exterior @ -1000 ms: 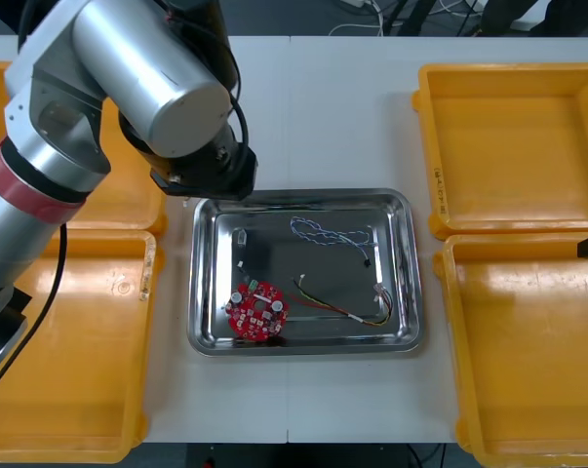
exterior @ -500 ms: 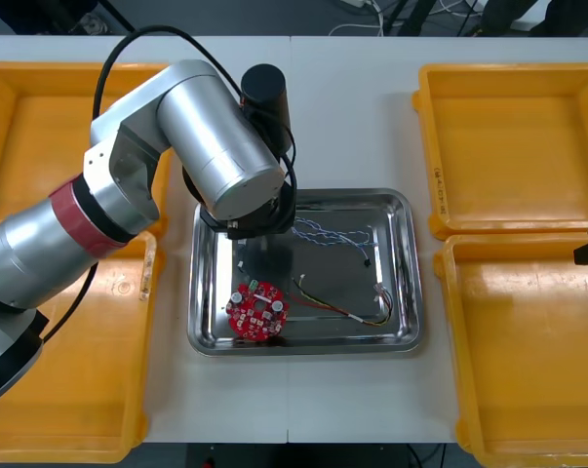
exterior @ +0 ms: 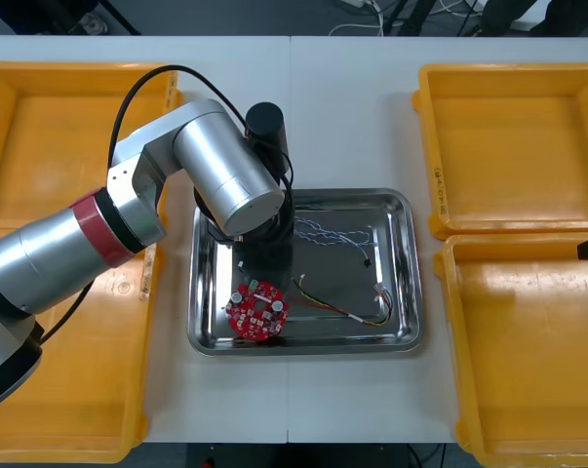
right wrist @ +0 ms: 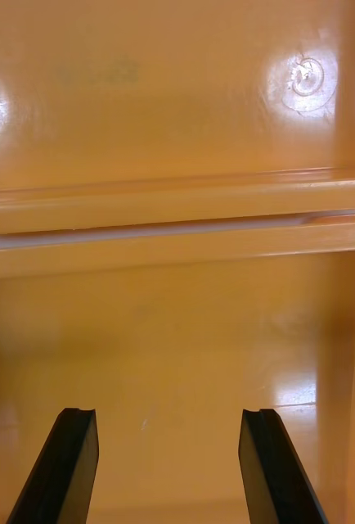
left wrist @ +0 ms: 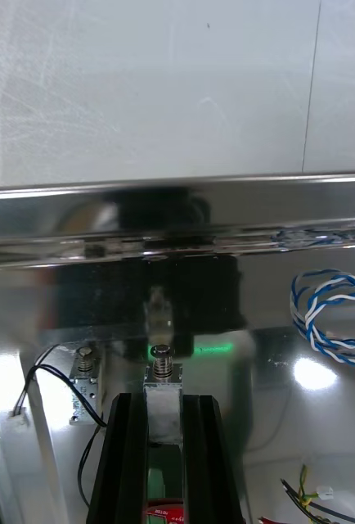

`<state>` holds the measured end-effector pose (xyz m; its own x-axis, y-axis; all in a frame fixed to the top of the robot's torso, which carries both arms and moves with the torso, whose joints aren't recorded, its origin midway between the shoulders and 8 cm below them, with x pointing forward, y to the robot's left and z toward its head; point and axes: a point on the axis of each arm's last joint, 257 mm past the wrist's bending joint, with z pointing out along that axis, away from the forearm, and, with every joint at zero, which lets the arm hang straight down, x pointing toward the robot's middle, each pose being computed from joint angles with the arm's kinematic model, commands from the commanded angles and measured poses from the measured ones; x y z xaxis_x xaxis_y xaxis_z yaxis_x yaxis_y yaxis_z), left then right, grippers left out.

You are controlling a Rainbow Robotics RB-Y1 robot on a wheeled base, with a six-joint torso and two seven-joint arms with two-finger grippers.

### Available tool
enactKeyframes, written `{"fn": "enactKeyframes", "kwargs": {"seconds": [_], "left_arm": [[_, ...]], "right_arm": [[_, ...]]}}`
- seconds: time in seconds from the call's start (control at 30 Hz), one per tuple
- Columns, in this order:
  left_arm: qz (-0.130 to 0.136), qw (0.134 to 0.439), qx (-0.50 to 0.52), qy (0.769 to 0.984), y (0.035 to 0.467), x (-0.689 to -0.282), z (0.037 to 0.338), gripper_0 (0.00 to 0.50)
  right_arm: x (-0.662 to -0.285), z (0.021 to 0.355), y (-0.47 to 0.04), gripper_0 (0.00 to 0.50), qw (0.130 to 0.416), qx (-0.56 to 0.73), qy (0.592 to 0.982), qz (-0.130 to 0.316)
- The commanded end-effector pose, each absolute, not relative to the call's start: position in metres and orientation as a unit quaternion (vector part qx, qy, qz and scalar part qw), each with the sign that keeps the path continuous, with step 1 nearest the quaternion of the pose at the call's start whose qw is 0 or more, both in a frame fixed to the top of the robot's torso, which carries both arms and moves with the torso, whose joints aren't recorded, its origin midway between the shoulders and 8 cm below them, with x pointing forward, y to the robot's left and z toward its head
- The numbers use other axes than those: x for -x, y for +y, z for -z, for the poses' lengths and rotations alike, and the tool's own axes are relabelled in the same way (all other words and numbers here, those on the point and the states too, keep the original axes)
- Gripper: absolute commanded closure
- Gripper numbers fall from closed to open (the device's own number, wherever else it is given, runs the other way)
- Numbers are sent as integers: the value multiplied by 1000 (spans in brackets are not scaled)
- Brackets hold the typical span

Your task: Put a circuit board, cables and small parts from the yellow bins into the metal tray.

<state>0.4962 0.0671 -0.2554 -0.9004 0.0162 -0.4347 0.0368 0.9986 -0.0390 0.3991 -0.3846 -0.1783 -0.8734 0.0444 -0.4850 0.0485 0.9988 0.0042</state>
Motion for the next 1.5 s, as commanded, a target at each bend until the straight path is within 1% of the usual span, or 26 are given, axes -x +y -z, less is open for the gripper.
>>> {"fn": "enactKeyframes", "kwargs": {"seconds": [0.03,0.13,0.2,0.4,0.43,0.47,0.5,0.53,0.6,0.63,0.67,0.73,0.77,1.0,1.1,1.17,1.23,1.27,1.37,1.47,1.5], "left_arm": [[40,235,-32,971,40,-497,240,500],[41,233,-33,971,40,-496,240,500],[41,232,-34,971,40,-495,241,500],[41,230,-34,972,40,-494,242,497],[42,231,-34,972,40,-495,242,395],[41,230,-35,972,40,-494,242,343],[41,230,-35,972,40,-494,242,245],[42,230,-35,972,40,-494,242,169],[42,230,-35,972,39,-494,242,130],[44,230,-33,972,39,-494,242,93],[45,229,-34,972,39,-494,242,43],[44,228,-34,972,39,-493,243,8],[45,228,-32,972,39,-493,243,1],[44,225,-34,973,42,-493,243,0],[46,233,-38,971,44,-497,232,0],[45,239,-42,969,46,-499,219,0],[46,235,-46,970,50,-499,200,0],[47,232,-47,970,50,-498,195,0],[54,228,-43,971,58,-498,162,0],[53,228,-35,972,69,-497,138,0],[53,228,-34,972,70,-497,134,0]], "right_arm": [[-402,160,-407,0,267,-9,963,36],[-401,160,-406,0,266,-8,963,35],[-398,165,-406,0,259,-13,965,31],[-393,168,-405,0,250,-14,968,29],[-392,168,-405,0,249,-14,968,29],[-391,169,-406,0,246,-14,969,30],[-390,170,-407,0,243,-16,969,30],[-389,171,-407,0,240,-16,970,31],[-387,172,-407,0,237,-17,971,32],[-386,172,-407,0,235,-16,971,33],[-385,172,-407,0,233,-17,972,31],[-385,172,-407,0,232,-18,972,31],[-384,173,-407,0,231,-18,972,31],[-383,174,-407,0,228,-19,973,31],[-382,174,-407,0,226,-21,973,32],[-381,174,-408,0,225,-23,974,32],[-381,174,-408,0,225,-23,974,32],[-381,174,-408,0,225,-23,974,32],[-381,174,-408,0,225,-23,974,32],[-381,174,-408,0,225,-23,974,32],[-381,174,-408,0,225,-23,974,32]]}}
